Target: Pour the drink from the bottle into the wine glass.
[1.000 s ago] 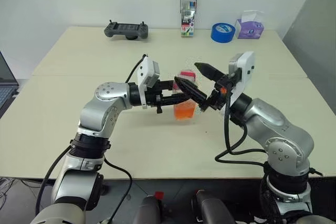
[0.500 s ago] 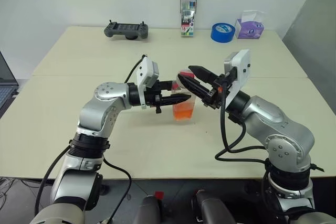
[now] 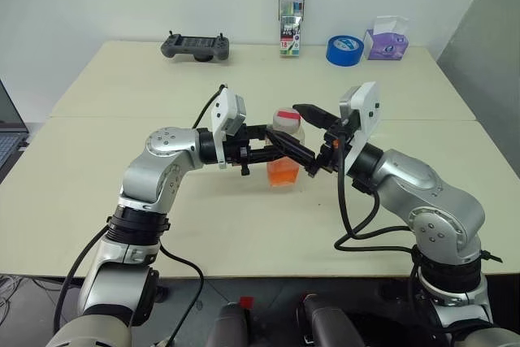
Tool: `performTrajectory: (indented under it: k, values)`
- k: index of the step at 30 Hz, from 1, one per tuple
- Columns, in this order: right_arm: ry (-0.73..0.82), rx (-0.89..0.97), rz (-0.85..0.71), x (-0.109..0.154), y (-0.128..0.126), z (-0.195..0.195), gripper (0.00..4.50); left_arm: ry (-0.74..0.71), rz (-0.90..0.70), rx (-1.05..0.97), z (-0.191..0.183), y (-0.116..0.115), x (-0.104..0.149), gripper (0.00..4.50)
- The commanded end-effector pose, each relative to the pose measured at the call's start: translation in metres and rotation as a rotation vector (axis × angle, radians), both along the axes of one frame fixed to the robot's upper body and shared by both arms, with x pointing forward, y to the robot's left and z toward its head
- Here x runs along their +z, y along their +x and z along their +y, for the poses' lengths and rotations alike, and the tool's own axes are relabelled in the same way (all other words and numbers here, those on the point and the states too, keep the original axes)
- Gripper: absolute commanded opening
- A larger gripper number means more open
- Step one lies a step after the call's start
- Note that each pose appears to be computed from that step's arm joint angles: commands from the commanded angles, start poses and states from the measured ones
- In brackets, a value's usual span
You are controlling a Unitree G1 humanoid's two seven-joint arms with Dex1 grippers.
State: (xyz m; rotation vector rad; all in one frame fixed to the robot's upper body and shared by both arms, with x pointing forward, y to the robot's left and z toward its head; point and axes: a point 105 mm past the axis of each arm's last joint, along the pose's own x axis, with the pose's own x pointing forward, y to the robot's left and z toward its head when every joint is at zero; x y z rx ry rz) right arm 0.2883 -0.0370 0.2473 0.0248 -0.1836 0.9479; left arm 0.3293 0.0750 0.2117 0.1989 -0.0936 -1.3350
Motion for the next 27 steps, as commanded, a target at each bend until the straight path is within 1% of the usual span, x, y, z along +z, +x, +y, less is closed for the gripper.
performTrajectory:
  k: [1, 8, 10, 11, 13, 15, 16, 21, 24, 27]
  values:
    - [0.02, 0.0, -0.057, 0.013, -0.003, -0.002, 4.03, -0.016, -0.074, -0.005, 0.0, -0.003, 0.018, 1.77]
    - [0.02, -0.001, -0.045, 0.01, -0.001, -0.001, 4.03, -0.016, -0.075, -0.001, 0.001, -0.003, 0.017, 1.77]
    - [0.025, -0.001, -0.042, 0.01, 0.0, -0.002, 3.66, -0.016, -0.074, 0.002, 0.002, -0.003, 0.017, 1.77]
    - [0.027, 0.0, -0.041, 0.01, 0.0, -0.002, 3.4, -0.015, -0.074, 0.004, 0.002, -0.003, 0.017, 1.77]
    - [0.03, -0.003, -0.041, 0.01, 0.0, -0.002, 2.78, -0.014, -0.073, 0.005, 0.002, -0.003, 0.017, 1.77]
    - [0.032, -0.008, -0.042, 0.01, 0.0, -0.003, 2.04, -0.014, -0.073, 0.005, 0.002, -0.004, 0.016, 1.77]
    - [0.033, -0.01, -0.042, 0.01, 0.001, -0.003, 1.84, -0.014, -0.072, 0.004, 0.002, -0.004, 0.016, 1.77]
    - [0.044, -0.012, -0.041, 0.01, 0.0, -0.004, 1.85, -0.013, -0.068, -0.002, 0.001, -0.006, 0.014, 1.77]
    - [0.015, 0.031, -0.059, 0.01, -0.003, -0.004, 1.85, -0.015, -0.064, -0.011, 0.0, -0.008, 0.013, 1.77]
    - [-0.171, 0.238, -0.16, 0.003, -0.006, -0.007, 1.85, 0.003, -0.053, -0.078, -0.004, -0.016, 0.009, 1.77]
